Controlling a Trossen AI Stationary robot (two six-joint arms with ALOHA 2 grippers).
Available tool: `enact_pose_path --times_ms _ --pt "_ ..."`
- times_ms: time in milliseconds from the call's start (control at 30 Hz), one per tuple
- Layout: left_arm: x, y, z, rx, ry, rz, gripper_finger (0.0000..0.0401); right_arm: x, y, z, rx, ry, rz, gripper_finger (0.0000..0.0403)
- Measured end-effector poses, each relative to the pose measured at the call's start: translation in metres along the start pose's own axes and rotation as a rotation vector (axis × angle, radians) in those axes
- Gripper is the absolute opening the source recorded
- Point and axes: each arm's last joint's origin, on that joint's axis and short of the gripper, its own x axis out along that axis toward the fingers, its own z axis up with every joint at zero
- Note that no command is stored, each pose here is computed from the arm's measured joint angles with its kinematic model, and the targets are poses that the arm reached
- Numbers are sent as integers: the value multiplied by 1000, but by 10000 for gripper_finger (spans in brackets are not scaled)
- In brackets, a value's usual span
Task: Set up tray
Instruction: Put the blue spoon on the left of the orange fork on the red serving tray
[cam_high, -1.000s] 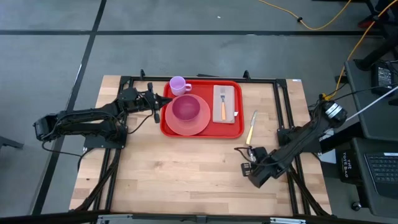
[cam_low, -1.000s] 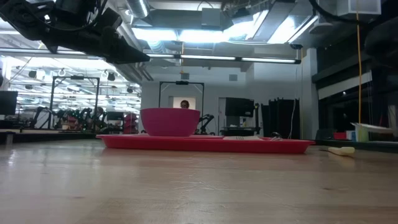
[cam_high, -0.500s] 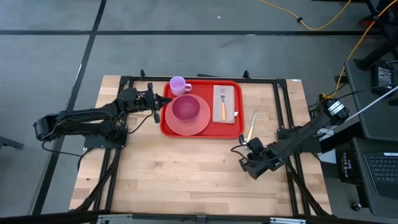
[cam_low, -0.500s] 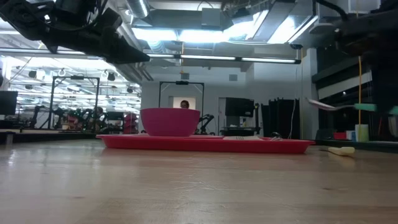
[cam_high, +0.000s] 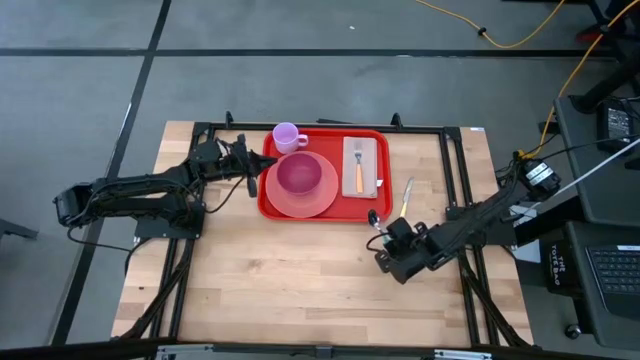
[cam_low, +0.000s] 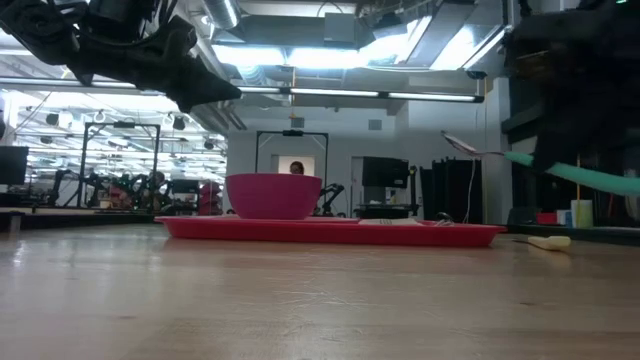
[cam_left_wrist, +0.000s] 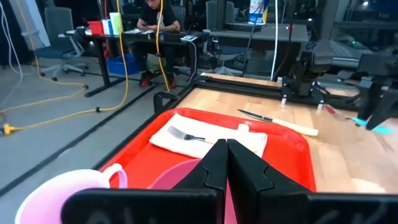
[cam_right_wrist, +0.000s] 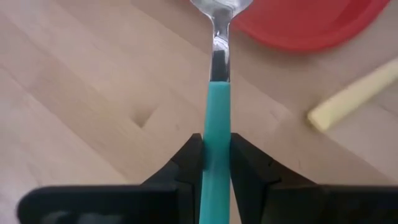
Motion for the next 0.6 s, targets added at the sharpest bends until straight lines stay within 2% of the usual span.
enact_pose_path --times_ms 233,400,600 --pt "0 0 -1 -11 9 -12 5 9 6 21 -104 -38 54 63" --pt "0 -2 -1 -22 13 -59 5 18 9 44 -154 -77 90 64" --pt "0 -2 -3 -60 31 -65 6 26 13 73 -212 -129 169 63"
